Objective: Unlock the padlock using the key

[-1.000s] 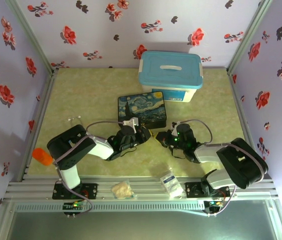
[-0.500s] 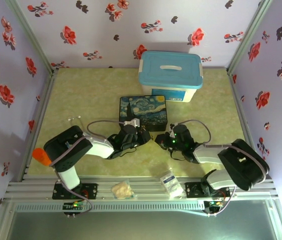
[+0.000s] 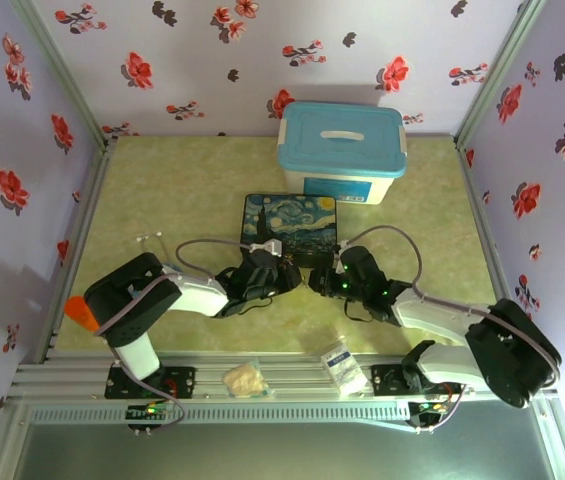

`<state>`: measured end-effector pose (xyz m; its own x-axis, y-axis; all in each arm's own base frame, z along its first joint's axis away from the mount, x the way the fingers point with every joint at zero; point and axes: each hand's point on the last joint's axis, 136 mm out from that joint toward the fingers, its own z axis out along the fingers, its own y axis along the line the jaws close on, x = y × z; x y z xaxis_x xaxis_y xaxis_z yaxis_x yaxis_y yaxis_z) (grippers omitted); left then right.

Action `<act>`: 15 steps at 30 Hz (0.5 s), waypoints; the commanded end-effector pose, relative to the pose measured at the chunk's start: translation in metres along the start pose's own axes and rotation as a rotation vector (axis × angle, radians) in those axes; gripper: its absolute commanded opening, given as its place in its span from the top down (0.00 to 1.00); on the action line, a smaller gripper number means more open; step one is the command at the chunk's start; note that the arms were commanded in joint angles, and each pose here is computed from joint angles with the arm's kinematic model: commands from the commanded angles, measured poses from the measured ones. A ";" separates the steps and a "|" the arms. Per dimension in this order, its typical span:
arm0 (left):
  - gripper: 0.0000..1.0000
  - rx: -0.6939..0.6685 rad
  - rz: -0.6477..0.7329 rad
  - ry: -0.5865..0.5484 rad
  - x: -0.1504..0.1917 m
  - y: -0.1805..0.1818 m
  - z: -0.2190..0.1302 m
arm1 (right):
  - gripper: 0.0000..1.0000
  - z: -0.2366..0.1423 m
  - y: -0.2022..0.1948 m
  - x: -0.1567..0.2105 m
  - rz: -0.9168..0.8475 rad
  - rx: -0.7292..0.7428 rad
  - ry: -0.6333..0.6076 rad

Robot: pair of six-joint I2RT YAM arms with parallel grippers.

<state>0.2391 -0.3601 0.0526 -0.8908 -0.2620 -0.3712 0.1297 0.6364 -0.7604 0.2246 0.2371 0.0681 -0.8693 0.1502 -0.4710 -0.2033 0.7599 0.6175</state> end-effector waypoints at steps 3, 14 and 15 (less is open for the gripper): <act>0.93 0.023 -0.025 0.049 0.006 -0.007 -0.005 | 0.70 -0.003 0.003 0.005 -0.335 0.075 -0.004; 0.93 0.011 0.008 0.046 0.003 -0.012 -0.013 | 0.71 0.026 0.011 0.006 -0.512 0.073 -0.053; 0.93 0.016 0.007 0.042 0.002 -0.013 -0.014 | 0.72 0.027 0.012 0.007 -0.525 0.066 -0.060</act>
<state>0.2319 -0.3551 0.0532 -0.9059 -0.2389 -0.3498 0.1170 0.6524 -0.7488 0.2180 0.2531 0.0419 -0.7184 -0.2117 -0.6626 -0.5143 0.8031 0.3009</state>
